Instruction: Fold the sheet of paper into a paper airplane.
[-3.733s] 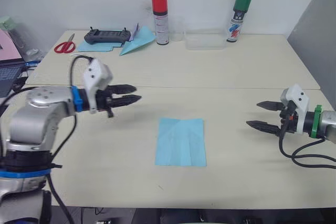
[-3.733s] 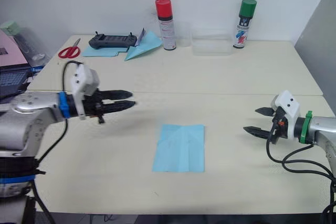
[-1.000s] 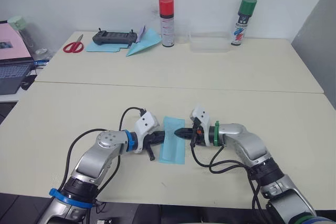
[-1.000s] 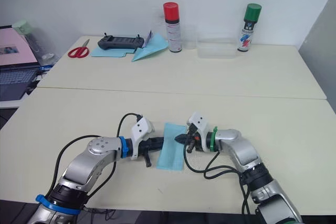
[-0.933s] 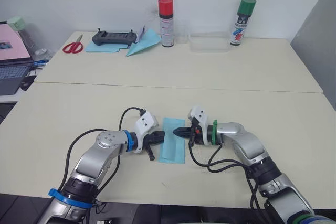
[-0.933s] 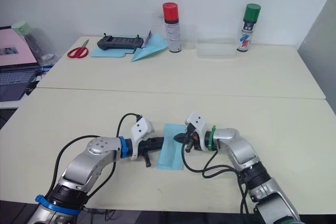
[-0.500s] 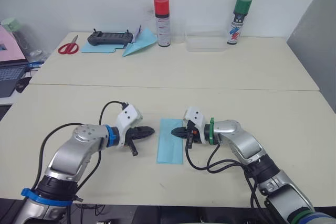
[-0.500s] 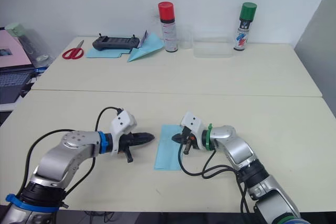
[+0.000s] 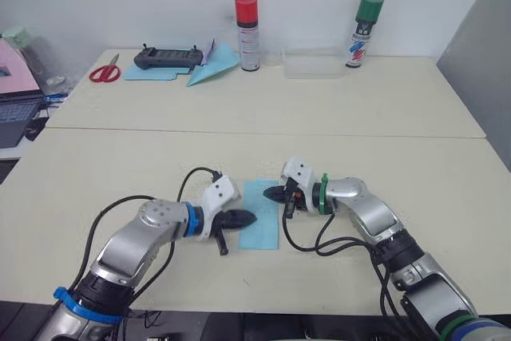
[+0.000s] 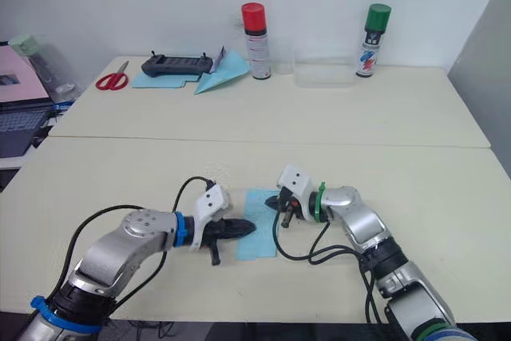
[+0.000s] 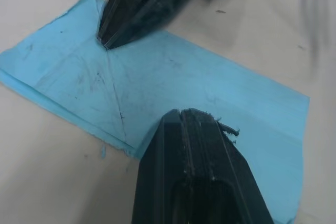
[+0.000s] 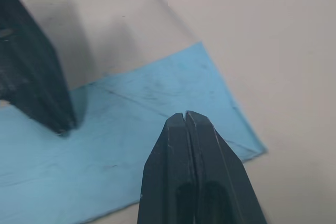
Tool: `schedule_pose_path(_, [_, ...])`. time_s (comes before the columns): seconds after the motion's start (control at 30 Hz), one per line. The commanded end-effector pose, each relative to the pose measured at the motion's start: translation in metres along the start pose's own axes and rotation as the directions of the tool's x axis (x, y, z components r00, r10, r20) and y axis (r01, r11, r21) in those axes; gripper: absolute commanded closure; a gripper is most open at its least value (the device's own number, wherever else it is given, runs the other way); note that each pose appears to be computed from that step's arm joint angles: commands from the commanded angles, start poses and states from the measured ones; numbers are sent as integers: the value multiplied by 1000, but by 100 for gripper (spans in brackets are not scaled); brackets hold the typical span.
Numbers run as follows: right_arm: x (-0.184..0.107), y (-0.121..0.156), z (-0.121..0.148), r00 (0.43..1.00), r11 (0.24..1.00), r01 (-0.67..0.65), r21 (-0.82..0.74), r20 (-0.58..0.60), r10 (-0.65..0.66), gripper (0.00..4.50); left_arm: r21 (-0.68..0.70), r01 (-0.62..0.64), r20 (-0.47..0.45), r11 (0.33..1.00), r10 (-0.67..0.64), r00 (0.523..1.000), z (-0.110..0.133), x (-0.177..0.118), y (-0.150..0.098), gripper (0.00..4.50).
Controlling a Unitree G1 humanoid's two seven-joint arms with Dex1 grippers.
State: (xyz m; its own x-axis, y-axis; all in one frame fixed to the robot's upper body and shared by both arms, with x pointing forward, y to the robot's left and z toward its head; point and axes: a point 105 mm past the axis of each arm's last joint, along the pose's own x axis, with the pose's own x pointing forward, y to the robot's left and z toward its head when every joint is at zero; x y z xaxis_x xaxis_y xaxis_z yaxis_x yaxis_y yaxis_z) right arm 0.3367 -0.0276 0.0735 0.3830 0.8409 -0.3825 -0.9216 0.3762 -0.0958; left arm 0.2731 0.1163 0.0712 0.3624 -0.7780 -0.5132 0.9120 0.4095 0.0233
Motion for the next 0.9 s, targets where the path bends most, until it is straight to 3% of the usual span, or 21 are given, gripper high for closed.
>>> schedule_pose_path(0.03, [-6, -19, -19, 991, 994, 113, -2, -68, -113, 448, -4, -74, -35, 997, 74, 997, -15, 4, 13, 450])
schedule_pose_path(0.27, [-15, -37, -29, 973, 977, 215, -2, -90, -214, 448, -2, -65, -31, 998, 65, 997, -18, 6, 14, 450])
schedule_pose_path(0.47, [-24, -37, -38, 971, 977, 214, -19, -106, -215, 448, 18, -103, -9, 994, 104, 995, -15, 7, 24, 450])
schedule_pose_path(0.53, [-27, -40, -32, 971, 973, 229, -14, -69, -230, 448, 20, -93, -7, 995, 93, 996, -14, 8, 23, 450])
schedule_pose_path(0.6, [-30, -41, -14, 970, 971, 240, 13, 42, -240, 448, 24, -87, -3, 996, 87, 996, -14, 9, 22, 450])
schedule_pose_path(0.67, [-35, -33, 13, 961, 980, 191, 58, 194, -198, 448, 25, -79, -3, 997, 79, 997, -14, 11, 20, 450])
schedule_pose_path(0.73, [-39, -25, 24, 951, 986, 141, 87, 264, -159, 448, 24, -71, -3, 997, 71, 997, -14, 12, 18, 450])
schedule_pose_path(0.8, [-38, -18, 24, 955, 989, 104, 108, 265, -130, 448, 22, -62, -3, 998, 62, 998, -14, 13, 16, 450])
schedule_pose_path(0.9, [-33, -6, 5, 982, 995, 65, 73, 173, -77, 448, 24, -55, -4, 998, 55, 998, -14, 14, 15, 450])
